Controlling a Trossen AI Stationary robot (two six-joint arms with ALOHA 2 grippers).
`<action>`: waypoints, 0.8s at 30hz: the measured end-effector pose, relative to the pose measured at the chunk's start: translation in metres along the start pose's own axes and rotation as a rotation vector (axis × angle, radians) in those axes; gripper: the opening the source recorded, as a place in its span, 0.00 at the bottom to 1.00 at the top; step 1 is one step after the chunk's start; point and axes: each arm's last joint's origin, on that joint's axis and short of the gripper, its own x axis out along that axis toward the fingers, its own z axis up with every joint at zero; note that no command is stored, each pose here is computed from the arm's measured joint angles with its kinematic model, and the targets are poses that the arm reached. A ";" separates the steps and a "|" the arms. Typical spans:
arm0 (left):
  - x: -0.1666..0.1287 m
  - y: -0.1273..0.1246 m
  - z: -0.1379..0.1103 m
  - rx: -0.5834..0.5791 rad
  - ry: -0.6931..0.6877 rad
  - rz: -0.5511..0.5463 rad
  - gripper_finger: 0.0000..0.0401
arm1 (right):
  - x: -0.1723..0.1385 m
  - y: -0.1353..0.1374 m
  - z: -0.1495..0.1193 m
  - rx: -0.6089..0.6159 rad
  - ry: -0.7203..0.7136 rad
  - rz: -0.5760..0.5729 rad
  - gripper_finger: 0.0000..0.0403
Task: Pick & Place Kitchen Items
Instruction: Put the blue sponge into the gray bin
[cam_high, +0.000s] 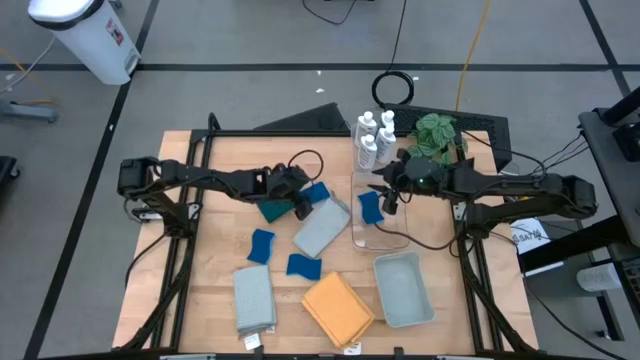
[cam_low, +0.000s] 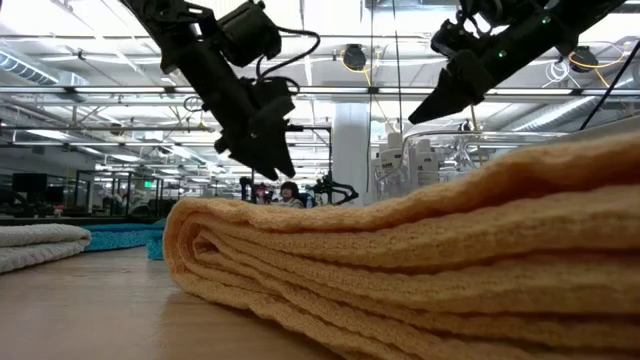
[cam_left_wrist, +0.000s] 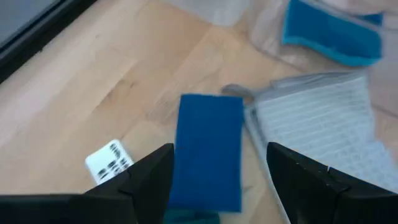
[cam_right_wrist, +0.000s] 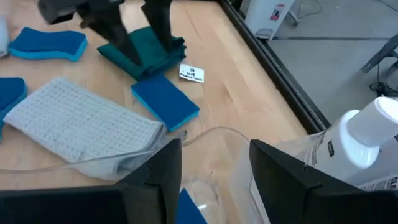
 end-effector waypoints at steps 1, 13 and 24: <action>0.001 0.003 0.001 -0.014 0.001 0.000 0.66 | 0.001 0.000 0.000 -0.001 0.004 0.000 0.40; 0.049 0.017 -0.016 0.018 0.120 -0.059 0.86 | 0.007 0.001 -0.003 -0.035 0.022 0.003 0.40; 0.079 0.025 -0.034 0.045 0.187 -0.028 0.89 | 0.007 0.001 0.002 -0.038 -0.022 -0.002 0.40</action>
